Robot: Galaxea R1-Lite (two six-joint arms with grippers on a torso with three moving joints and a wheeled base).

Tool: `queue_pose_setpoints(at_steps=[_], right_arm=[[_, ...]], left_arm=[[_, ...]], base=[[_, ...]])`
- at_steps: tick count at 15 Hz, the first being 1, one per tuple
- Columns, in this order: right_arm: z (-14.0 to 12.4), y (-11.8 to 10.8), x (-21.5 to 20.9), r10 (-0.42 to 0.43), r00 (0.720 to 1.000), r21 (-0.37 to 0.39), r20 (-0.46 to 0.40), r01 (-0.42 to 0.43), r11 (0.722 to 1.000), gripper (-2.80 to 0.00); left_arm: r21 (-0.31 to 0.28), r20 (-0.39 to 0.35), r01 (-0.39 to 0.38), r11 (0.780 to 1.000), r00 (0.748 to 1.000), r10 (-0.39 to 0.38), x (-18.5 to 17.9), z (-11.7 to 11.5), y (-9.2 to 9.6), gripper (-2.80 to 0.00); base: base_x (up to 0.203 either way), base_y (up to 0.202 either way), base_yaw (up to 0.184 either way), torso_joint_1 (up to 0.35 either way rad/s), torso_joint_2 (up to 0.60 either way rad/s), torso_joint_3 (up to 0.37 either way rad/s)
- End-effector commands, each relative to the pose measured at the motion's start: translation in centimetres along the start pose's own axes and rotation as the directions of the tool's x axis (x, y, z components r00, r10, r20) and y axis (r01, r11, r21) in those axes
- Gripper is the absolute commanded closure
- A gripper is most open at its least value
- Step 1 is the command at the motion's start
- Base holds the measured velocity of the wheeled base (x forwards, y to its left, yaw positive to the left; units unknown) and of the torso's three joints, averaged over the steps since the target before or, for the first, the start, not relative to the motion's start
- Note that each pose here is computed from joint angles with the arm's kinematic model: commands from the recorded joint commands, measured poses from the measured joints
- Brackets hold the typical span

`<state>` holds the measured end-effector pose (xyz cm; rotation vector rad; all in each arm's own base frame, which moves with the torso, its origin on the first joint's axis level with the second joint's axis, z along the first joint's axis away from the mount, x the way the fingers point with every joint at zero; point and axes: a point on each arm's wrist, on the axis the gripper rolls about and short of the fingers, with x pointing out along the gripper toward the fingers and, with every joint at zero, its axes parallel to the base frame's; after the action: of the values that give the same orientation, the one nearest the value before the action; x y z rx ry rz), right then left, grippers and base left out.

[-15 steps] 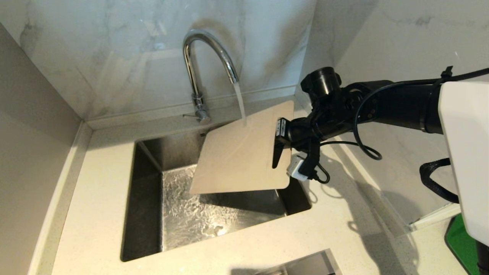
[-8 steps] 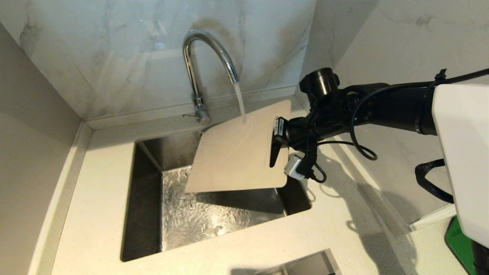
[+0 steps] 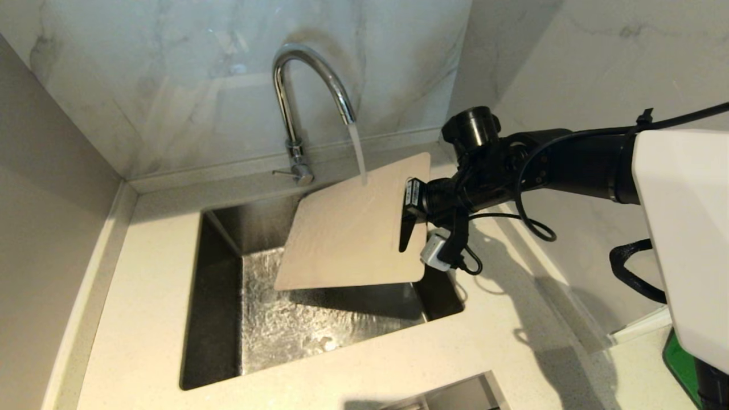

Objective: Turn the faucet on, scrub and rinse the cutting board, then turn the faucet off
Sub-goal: Scrub the cutting board underwater

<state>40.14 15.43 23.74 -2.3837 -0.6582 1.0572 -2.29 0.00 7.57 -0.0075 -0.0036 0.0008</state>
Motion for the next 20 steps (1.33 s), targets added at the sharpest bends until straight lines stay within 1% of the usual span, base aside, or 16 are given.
queue_pose_setpoints(at_steps=[1, 8, 10, 13, 17, 20], right_arm=[[0.1, 0.0, 0.0, -0.001, 1.000, -0.015, 0.005, 0.001, 1.000, 0.00], [0.1, -0.1, -0.1, -0.005, 1.000, -0.016, 0.005, 0.005, 1.000, 0.00], [0.2, -0.3, -0.2, -0.021, 1.000, -0.015, 0.017, 0.022, 1.000, 0.00], [0.8, -1.0, -0.3, -0.022, 0.999, -0.021, 0.049, 0.023, 1.000, 0.00], [1.5, -1.6, -1.4, -0.021, 0.997, -0.032, 0.069, 0.024, 0.999, 0.00], [2.9, -2.0, -2.8, -0.015, 0.995, -0.032, 0.102, 0.018, 0.999, 0.00]], left_arm=[[0.000, 0.001, -0.001, 1.000, 1.000, 0.001, 0.0, 0.0, 0.0, 0.00], [0.000, 0.001, -0.001, 1.000, 1.000, 0.001, 0.0, 0.0, 0.0, 0.00], [0.000, 0.001, -0.001, 1.000, 1.000, 0.001, 0.0, 0.0, 0.0, 0.00], [0.000, 0.001, -0.001, 1.000, 1.000, 0.001, 0.0, 0.0, 0.0, 0.00], [0.000, 0.001, -0.001, 1.000, 1.000, 0.001, 0.0, 0.0, 0.0, 0.00], [0.000, 0.000, -0.001, 1.000, 1.000, 0.001, 0.0, 0.0, 0.0, 0.00]], base=[[0.000, 0.000, 0.000, 0.000, 0.00, 0.000], [0.000, 0.000, 0.000, 0.000, 0.00, 0.000], [0.000, 0.000, 0.000, 0.000, 0.00, 0.000], [0.000, 0.000, 0.000, 0.000, 0.00, 0.000], [0.000, 0.000, 0.000, 0.000, 0.00, 0.000], [0.000, 0.000, 0.000, 0.000, 0.00, 0.000]])
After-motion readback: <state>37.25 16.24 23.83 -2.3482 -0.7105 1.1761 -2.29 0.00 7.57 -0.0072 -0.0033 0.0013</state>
